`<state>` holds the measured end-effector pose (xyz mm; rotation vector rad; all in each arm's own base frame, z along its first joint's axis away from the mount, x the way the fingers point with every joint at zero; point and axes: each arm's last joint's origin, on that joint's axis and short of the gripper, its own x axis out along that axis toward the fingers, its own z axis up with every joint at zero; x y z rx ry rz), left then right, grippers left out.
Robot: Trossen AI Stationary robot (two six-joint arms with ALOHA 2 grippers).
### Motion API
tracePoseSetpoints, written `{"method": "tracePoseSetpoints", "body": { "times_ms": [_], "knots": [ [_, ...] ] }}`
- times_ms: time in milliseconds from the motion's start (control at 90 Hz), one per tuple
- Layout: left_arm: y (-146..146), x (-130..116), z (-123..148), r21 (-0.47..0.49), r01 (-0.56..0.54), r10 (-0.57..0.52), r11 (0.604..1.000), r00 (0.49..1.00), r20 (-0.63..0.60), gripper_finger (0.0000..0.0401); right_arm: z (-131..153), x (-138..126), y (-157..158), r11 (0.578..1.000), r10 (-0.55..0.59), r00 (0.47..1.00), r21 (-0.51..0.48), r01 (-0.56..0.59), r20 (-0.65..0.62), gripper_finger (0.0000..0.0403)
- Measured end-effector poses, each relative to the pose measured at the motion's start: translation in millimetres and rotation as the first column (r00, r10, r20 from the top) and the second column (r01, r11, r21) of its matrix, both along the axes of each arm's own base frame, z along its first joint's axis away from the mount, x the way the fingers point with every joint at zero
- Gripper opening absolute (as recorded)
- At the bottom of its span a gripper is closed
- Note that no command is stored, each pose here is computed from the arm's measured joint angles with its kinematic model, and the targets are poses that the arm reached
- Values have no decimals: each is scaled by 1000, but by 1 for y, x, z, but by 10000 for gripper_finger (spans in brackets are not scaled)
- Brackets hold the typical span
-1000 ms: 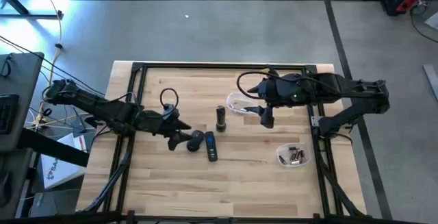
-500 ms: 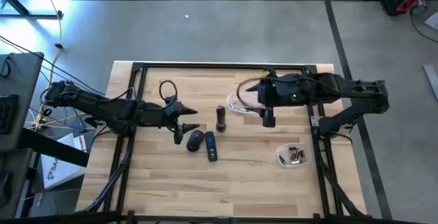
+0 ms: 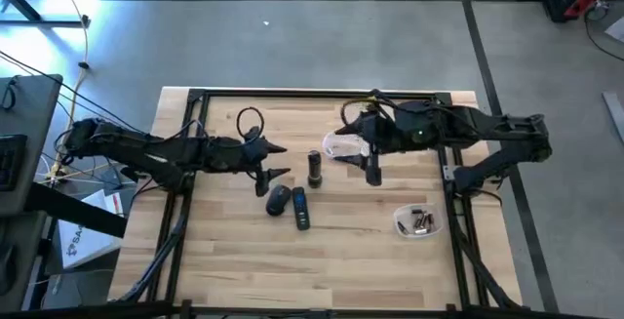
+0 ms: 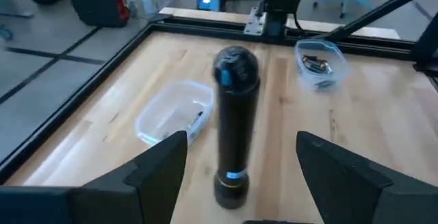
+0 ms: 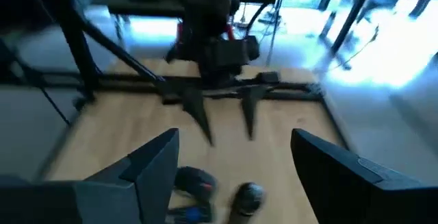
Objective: Insert battery
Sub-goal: Close the flashlight battery compartment
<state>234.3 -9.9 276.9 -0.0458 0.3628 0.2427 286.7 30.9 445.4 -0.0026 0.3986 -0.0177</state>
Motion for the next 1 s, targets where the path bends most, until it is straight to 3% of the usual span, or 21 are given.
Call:
{"method": "tracePoseSetpoints", "body": {
  "times_ms": [89, 222, 333, 500, 711, 822, 1000],
  "knots": [
    [9, 0, -13, -17, 25, -23, 1000, 998, 62, 255, -1, 2, 2, 997, 25, 1000, 77, -25, -5, 250],
    [17, -4, -36, -28, 56, -51, 998, 988, 146, 255, 1, 8, 2, 997, 18, 999, 73, -22, 45, 250],
    [19, -5, -54, -40, 57, -52, 998, 990, 132, 255, 2, 11, -1, 998, -40, 997, -41, 42, 69, 250],
    [19, 8, -70, -32, 73, -69, 997, 992, 106, 255, -15, 23, -13, 979, -99, 994, -184, 91, -37, 250],
    [28, 25, -83, -25, 117, -112, 993, 980, 163, 255, -39, 44, -44, 908, -322, 939, -323, 269, -123, 250],
    [32, 32, -92, -47, 140, -130, 989, 975, 177, 255, -48, 48, -54, 885, -377, 912, -354, 303, -162, 250],
    [33, 44, -111, -76, 149, -133, 986, 973, 188, 255, -49, 46, -54, 884, -353, 917, -388, 261, -187, 250]
  ]
}}
